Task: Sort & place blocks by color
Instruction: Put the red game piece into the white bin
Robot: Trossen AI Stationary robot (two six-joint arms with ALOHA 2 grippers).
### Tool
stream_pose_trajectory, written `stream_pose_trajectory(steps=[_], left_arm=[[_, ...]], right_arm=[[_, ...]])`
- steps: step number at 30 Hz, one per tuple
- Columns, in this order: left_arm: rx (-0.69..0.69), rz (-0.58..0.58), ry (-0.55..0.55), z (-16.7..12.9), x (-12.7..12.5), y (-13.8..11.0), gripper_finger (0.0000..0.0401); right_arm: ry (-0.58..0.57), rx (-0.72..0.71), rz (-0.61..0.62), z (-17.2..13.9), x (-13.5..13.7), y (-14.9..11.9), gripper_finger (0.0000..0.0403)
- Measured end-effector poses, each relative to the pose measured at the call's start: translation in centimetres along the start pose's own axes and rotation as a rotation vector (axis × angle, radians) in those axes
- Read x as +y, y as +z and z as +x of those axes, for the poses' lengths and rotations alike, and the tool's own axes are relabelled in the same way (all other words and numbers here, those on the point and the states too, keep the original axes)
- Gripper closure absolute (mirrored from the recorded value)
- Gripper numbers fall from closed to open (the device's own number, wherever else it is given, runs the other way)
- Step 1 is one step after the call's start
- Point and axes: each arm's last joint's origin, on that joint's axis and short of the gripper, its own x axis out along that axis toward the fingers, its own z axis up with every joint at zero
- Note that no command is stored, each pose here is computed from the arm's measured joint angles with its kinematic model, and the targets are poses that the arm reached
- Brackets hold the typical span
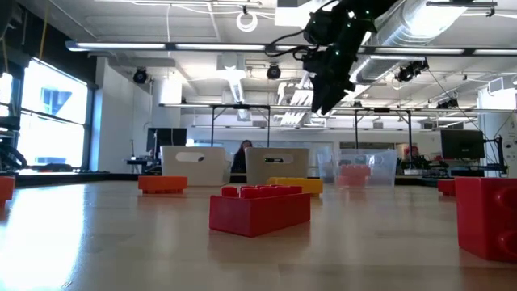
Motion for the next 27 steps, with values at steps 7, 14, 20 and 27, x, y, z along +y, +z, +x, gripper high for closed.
stream_pose_trajectory(steps=[7,14,20,27], left_arm=[[0.031,0.003,0.036,1.6,-0.5,0.1,0.0199],[0.044,-0.008,0.006,2.5,-1.1,0.5,0.0199],[0.041,-0.024,0.027,3.1,-1.0,0.9,0.0199],[0.052,-0.047,0.010,3.1,-0.9,1.3,0.0222]], right_arm=[[-0.018,0.026,-0.055,-0.1,1.0,-0.3,0.0182],[-0.016,0.056,-0.056,-0.1,1.2,-0.6,0.0182],[-0.013,0.088,-0.051,-0.1,1.3,-0.9,0.0182],[0.013,0.143,-0.086,-0.4,3.1,-1.6,0.0182]])
